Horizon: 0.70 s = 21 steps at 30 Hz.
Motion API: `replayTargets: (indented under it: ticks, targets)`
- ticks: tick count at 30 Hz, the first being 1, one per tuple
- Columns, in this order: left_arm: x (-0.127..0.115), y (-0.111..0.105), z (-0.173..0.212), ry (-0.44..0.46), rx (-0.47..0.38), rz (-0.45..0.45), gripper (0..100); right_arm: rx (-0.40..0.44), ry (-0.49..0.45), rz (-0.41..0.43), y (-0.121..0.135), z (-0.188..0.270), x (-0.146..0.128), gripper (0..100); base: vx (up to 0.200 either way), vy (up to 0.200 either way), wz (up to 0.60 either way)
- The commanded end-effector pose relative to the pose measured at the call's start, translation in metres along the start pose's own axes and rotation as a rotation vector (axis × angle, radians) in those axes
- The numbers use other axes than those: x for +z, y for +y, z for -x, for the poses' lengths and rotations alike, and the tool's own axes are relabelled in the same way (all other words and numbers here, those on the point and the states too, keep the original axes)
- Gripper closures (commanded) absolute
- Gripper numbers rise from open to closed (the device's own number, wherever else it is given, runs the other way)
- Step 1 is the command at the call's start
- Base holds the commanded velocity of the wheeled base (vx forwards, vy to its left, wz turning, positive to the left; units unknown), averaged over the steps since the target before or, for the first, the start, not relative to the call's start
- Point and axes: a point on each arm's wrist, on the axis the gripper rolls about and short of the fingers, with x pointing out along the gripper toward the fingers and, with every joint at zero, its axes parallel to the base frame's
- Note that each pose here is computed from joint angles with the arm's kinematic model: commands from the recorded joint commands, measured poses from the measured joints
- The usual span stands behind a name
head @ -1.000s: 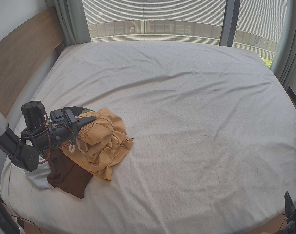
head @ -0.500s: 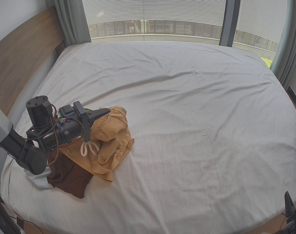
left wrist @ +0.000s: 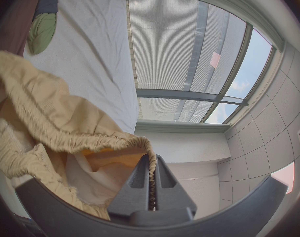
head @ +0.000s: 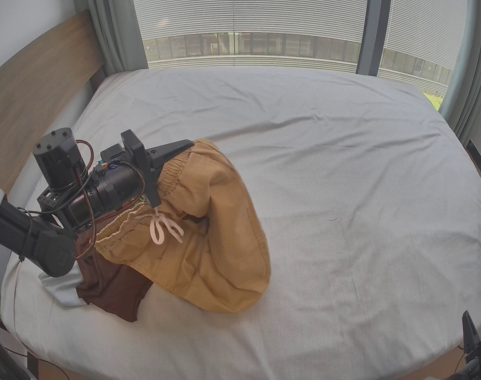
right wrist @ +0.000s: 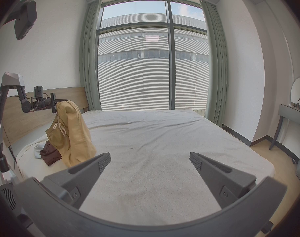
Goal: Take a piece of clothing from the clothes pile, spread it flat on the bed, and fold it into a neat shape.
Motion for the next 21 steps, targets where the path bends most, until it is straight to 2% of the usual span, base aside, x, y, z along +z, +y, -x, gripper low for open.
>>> replayTargets:
  ticks: [1, 7, 14, 21]
  targets:
    - [-0.008, -0.008, -0.007, 0.002, -0.024, 0.018, 100, -0.001, 0.004, 0.000, 0.000, 0.000, -0.005, 0, 0.000, 0.000, 0.00]
    - [-0.015, -0.023, -0.016, 0.028, -0.069, 0.094, 100, 0.001, 0.004, 0.000, 0.000, 0.000, -0.005, 0, 0.000, 0.000, 0.00]
    - [-0.034, -0.027, -0.029, 0.093, -0.079, 0.111, 100, -0.001, 0.004, 0.000, 0.000, 0.000, -0.005, 0, 0.000, 0.000, 0.00]
    - [-0.053, -0.038, -0.048, 0.115, -0.073, 0.131, 100, -0.001, 0.004, 0.000, 0.000, 0.000, -0.005, 0, 0.000, 0.000, 0.00]
